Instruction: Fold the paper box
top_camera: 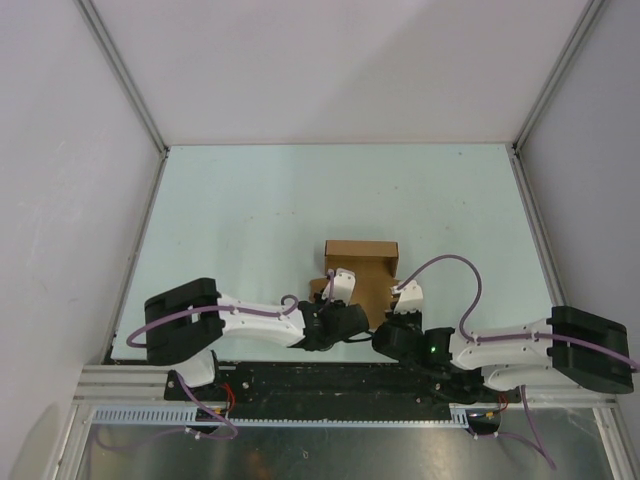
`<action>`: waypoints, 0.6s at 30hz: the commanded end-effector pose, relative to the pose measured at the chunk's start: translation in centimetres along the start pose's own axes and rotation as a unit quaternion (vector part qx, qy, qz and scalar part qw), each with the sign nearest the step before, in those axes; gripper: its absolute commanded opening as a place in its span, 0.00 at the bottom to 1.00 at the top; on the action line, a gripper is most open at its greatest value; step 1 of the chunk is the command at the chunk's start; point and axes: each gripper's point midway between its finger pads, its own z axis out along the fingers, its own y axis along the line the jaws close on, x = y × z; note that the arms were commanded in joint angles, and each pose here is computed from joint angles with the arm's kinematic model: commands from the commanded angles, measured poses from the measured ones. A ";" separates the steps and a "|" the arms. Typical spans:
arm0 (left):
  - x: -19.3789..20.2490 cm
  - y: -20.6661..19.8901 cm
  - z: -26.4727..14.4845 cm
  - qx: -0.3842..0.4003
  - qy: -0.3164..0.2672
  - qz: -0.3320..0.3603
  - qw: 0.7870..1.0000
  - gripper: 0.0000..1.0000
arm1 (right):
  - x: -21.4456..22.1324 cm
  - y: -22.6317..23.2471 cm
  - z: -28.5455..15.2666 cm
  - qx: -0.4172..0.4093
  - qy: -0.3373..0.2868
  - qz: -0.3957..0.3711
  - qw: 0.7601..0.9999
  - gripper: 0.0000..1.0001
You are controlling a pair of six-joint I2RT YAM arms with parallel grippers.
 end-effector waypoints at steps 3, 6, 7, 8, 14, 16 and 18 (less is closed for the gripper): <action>0.1 -0.6 -0.1 -0.005 -0.001 0.011 1.000 0.40 | -1.8 1.7 -0.2 -0.006 -0.031 0.053 0.998 0.02; -0.2 -1.4 -0.4 0.001 -0.006 0.018 1.000 0.47 | -1.9 1.6 -0.3 -0.008 -0.033 0.056 0.998 0.02; -0.2 -1.7 -0.4 0.002 -0.007 0.021 1.000 0.48 | -2.0 1.8 -0.3 -0.011 -0.034 0.057 0.998 0.02; -0.2 -1.9 -0.4 0.004 -0.007 0.023 1.000 0.48 | -2.0 1.7 -0.4 -0.011 -0.035 0.058 0.998 0.02; -0.7 -2.9 -1.0 0.016 -0.012 0.023 1.000 0.48 | -2.0 1.7 -0.5 -0.014 -0.034 0.065 0.997 0.02; -0.6 -3.0 -1.1 0.018 -0.011 0.019 1.000 0.48 | -1.8 1.7 -0.5 -0.014 -0.033 0.066 0.997 0.02; -0.6 -3.0 -1.2 0.019 -0.010 0.016 1.000 0.48 | -1.7 1.5 -0.5 -0.013 -0.032 0.070 0.997 0.02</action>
